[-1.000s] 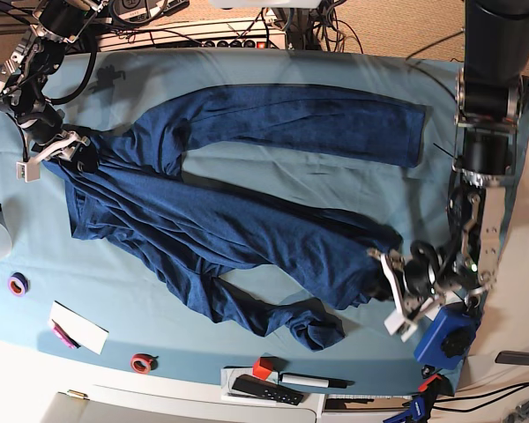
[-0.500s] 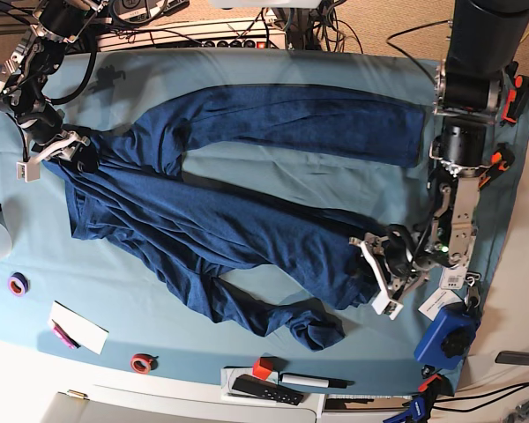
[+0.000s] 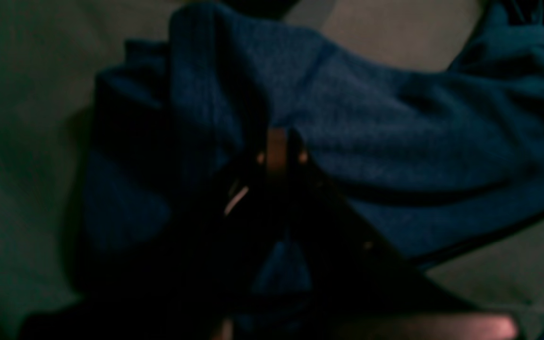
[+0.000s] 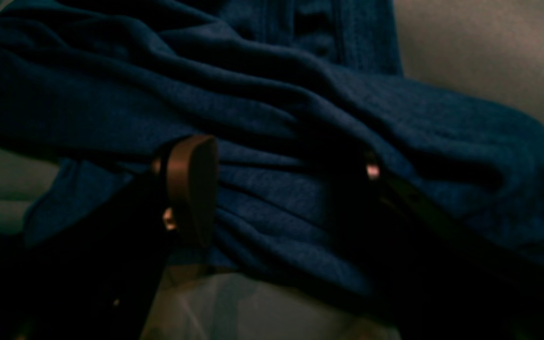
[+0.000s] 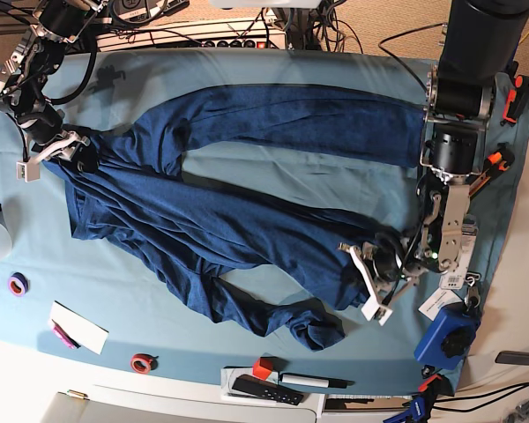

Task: Layout the t-shirt on the table in an organized manner, then fold the t-shirt properly
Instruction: 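Drag the grasped hem with the left gripper away from the right gripper, then release the hem and move the left gripper back onto the shirt body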

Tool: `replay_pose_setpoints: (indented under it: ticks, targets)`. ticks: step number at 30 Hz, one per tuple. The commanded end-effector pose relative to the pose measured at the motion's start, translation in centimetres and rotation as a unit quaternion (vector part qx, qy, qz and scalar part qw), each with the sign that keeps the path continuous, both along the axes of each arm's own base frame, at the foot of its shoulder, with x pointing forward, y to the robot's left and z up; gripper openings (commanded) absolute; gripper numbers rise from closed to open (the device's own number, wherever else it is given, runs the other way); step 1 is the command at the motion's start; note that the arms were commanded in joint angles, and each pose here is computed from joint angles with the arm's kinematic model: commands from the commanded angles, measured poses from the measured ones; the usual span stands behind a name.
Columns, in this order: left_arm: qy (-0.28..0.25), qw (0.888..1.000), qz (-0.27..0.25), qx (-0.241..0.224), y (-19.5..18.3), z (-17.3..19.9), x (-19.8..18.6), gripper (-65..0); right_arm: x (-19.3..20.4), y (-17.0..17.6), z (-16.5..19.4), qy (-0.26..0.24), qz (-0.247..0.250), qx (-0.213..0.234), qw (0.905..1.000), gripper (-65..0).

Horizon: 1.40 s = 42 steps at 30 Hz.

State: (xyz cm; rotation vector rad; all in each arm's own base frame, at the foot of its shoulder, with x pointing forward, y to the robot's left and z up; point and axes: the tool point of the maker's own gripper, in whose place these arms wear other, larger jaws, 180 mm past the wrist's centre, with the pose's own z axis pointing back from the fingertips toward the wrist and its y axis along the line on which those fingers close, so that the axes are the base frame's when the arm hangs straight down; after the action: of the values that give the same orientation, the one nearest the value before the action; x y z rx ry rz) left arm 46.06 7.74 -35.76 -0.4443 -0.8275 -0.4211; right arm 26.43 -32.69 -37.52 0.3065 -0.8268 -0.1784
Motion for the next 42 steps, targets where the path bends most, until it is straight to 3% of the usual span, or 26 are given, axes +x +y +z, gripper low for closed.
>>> replay_pose_setpoints:
  ticks: [1,8,12,19,23,29,42]
  targets:
    - [-0.039,0.999,-0.003,-0.015,-0.1,3.2,1.9,-65.0,0.6,-0.6,1.1,-0.015,0.001,-0.009,0.9998,-28.0]
    - [-0.03,0.987,-0.126,-0.091,-2.7,8.4,-0.4,-65.0,0.6,-0.6,1.1,-0.015,0.001,-0.01,0.9998,-28.0]
    - [0.016,0.983,-0.153,-0.102,-1.9,8.7,-2.3,-65.0,0.6,-0.6,1.2,-0.015,0.001,-0.009,0.9998,-28.0]
    - [0.073,0.978,-0.156,-0.118,2.2,7.9,-4.9,-65.0,0.6,-0.6,1.1,-0.015,0.001,-0.01,0.9998,-28.0]
    - [0.112,0.966,-0.176,-0.156,4.3,8.6,-7.4,-65.0,0.6,-0.6,1.1,-0.015,0.001,-0.01,0.9998,-28.0]
    - [0.139,0.97,-0.149,-0.131,7.6,6.7,-8.9,-65.0,0.6,-0.6,1.1,-0.015,0.001,-0.01,0.9998,-28.0]
    - [0.224,0.956,-0.131,-0.134,8.6,0.8,-14.6,-65.0,0.6,-0.6,1.1,-0.015,0.001,-0.01,0.9998,-28.0]
